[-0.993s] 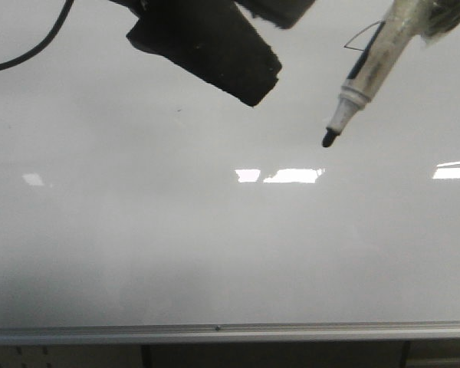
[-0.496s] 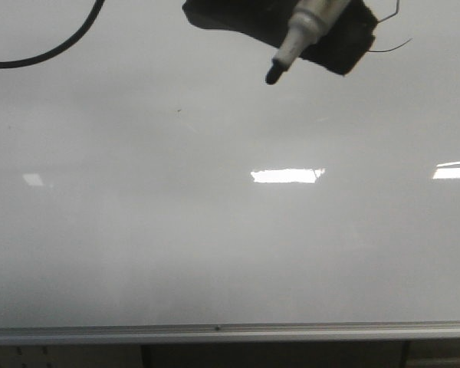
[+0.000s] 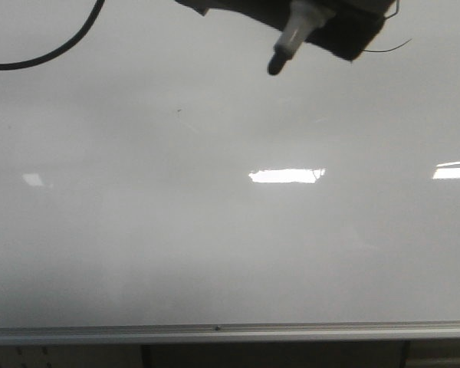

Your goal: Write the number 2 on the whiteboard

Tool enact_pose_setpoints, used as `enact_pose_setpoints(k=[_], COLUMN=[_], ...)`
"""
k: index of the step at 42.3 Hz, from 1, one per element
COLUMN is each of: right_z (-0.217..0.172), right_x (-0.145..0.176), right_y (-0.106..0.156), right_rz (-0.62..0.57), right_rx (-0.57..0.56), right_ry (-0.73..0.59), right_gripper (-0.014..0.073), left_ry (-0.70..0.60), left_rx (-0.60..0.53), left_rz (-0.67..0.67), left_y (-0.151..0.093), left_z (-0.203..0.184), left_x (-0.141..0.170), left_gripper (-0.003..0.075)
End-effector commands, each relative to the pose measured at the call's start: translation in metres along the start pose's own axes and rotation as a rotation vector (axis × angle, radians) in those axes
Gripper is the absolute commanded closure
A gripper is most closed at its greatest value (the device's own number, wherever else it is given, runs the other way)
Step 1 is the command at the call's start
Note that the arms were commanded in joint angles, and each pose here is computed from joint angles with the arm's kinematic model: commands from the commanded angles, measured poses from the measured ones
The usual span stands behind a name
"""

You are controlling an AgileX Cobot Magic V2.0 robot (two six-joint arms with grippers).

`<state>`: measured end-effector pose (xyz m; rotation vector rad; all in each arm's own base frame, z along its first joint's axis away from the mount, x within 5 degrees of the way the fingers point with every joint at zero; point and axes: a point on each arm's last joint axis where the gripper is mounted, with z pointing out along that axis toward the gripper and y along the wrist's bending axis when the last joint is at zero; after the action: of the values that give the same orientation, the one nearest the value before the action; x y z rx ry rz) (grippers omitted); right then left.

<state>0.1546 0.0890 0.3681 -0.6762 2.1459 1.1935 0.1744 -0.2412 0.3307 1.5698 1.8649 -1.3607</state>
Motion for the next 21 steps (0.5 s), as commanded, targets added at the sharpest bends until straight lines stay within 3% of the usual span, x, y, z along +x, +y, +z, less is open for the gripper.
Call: enact_pose_setpoints(k=[1,4,14,21], right_z=[-0.0046,-0.0046,-0.0048,-0.0098], right_x=[-0.0054,-0.0054,-0.0073,-0.0111], right_y=[0.0116,0.0115,0.011,0.0136], right_rz=[-0.018,-0.018,-0.016,-0.082], right_rx=[-0.06,-0.059,-0.05,0.015], right_ry=[-0.03,-0.031,-0.052,-0.135], right_gripper=[0.069,0.0643,0.037,0.0262], left_ry=[-0.08,-0.079,-0.066,-0.027], left_rx=[0.092,0.091,0.084,0.026], left_rz=[0.06,0.061,0.066,0.061], left_y=[-0.0241,-0.0241,-0.0234,-0.018], left_z=[-0.01,-0.01,-0.0098,-0.0094], left_x=[-0.0149,-0.0148,-0.0136,-0.0102], left_gripper=[0.074,0.074,0.074,0.074])
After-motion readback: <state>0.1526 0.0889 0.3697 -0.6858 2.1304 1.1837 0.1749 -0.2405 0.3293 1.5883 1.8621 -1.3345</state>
